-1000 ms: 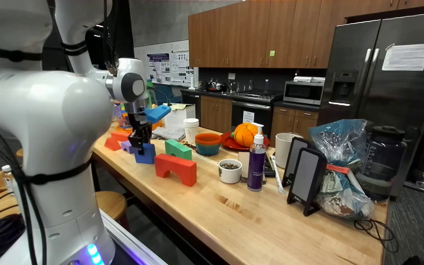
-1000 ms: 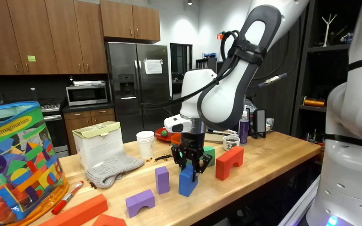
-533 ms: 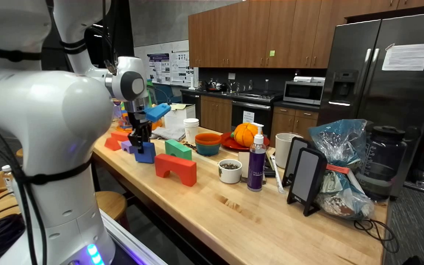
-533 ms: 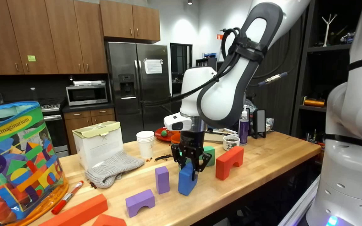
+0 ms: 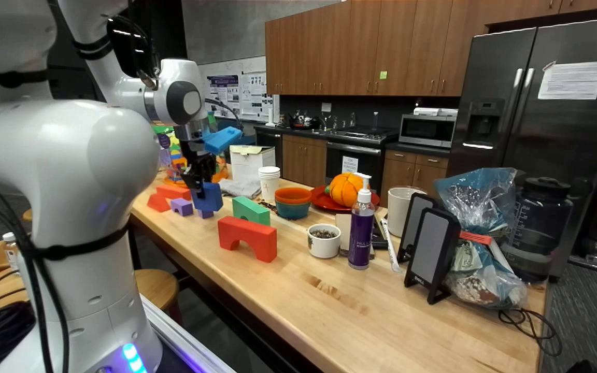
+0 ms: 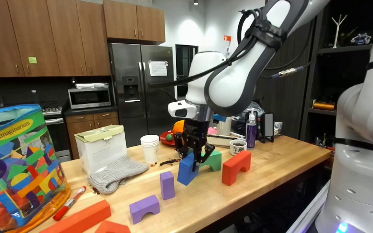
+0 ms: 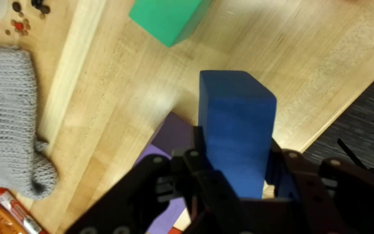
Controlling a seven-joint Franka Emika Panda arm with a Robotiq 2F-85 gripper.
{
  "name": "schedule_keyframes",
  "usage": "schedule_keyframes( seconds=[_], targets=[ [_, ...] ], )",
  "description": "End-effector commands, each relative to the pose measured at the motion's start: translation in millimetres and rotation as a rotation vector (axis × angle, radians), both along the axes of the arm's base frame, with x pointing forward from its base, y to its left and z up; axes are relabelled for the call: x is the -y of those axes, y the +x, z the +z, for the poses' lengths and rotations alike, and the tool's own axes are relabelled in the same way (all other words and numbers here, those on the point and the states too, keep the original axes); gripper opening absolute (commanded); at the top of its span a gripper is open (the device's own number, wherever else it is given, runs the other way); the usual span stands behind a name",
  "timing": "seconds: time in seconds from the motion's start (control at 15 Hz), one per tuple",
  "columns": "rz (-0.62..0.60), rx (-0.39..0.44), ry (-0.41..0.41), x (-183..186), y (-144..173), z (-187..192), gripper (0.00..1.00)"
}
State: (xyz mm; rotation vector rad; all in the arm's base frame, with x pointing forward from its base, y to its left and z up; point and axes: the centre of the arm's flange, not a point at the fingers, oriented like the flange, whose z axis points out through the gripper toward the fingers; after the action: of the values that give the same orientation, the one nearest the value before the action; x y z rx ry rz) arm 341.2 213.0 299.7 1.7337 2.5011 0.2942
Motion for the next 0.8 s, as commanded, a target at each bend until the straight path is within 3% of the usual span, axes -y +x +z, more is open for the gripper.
schedule_keyframes(
  seconds=[0.0, 0.73],
  targets=[
    [-0.062, 0.025, 0.024, 26.1, -16.6, 28.5, 0.16],
    [-0.281, 0.035, 0.073, 73.7, 12.7, 62.3, 0.16]
  ],
)
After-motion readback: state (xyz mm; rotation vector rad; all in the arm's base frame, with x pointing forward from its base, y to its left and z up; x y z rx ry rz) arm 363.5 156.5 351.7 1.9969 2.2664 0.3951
